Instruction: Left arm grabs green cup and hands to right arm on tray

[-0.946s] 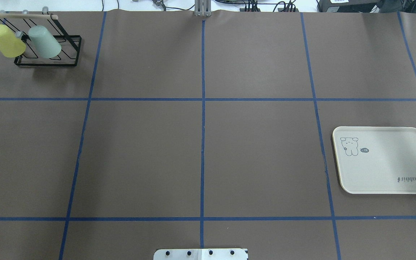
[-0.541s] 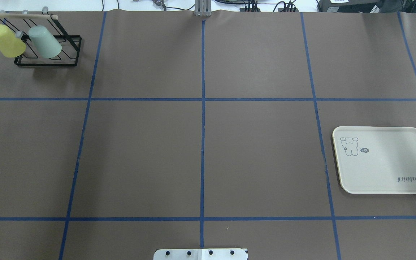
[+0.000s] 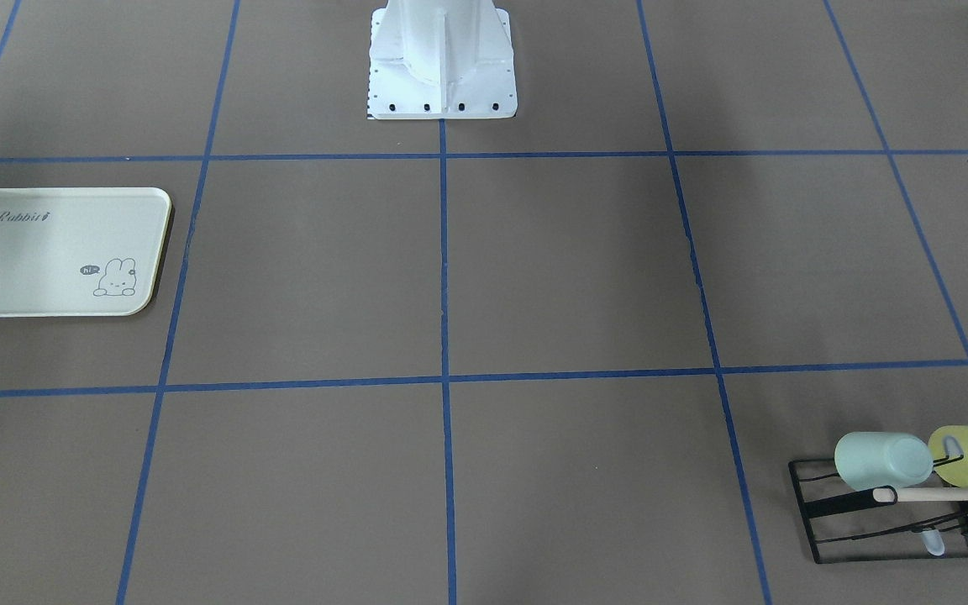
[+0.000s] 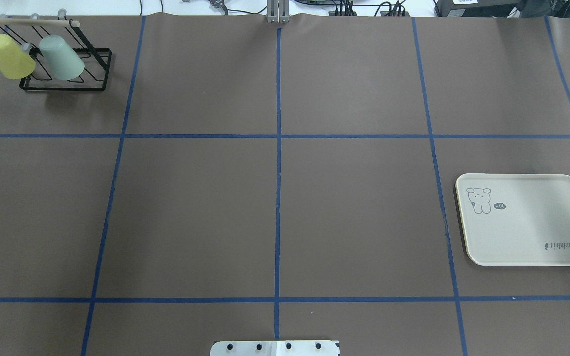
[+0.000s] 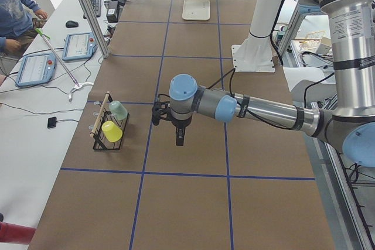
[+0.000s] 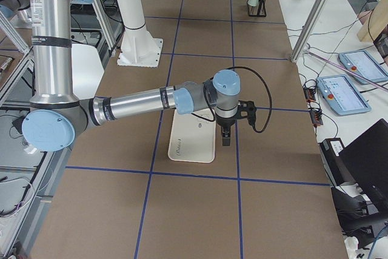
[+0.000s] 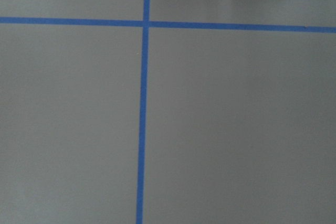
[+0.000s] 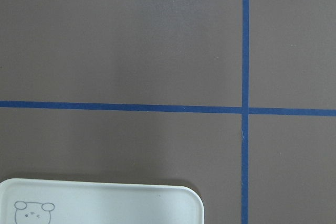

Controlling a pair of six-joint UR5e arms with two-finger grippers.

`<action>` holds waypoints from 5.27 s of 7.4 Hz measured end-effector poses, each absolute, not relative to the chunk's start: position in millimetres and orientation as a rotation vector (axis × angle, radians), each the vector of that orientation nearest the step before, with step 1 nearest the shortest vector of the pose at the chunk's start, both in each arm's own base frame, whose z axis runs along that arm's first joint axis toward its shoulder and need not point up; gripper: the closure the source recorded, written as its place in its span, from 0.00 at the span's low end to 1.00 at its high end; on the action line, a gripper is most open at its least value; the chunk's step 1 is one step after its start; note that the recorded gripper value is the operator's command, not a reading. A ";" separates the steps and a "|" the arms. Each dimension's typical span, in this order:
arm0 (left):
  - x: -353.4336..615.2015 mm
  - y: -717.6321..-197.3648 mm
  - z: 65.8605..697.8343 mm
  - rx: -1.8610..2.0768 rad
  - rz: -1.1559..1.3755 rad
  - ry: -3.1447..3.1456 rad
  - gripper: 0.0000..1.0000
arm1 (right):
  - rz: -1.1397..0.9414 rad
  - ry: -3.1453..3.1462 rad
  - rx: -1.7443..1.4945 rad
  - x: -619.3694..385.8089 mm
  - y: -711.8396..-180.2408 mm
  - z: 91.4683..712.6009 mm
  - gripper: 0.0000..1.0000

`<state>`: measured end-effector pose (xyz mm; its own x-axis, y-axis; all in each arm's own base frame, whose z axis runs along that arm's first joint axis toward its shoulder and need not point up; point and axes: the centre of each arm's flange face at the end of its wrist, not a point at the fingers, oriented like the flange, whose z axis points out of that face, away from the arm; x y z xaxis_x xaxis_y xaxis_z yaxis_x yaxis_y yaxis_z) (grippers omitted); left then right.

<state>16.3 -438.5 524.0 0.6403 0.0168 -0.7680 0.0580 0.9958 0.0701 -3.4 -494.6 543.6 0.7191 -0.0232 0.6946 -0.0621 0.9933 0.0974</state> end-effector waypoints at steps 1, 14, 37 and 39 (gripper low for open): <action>38.2 -465.9 498.4 0.117 0.005 0.881 0.00 | 0.015 -0.771 0.128 -3.8 -494.7 542.6 0.00; 211.8 -726.8 447.1 0.038 0.045 0.756 0.01 | -0.089 -0.776 0.141 -50.4 -494.1 545.6 0.00; 221.3 -765.5 445.2 0.062 -0.006 0.680 0.01 | -0.096 -0.779 0.129 -56.5 -492.5 549.4 0.00; 225.0 -765.9 445.9 0.058 -0.003 0.679 0.01 | -0.096 -0.780 0.128 -57.0 -492.5 549.3 0.00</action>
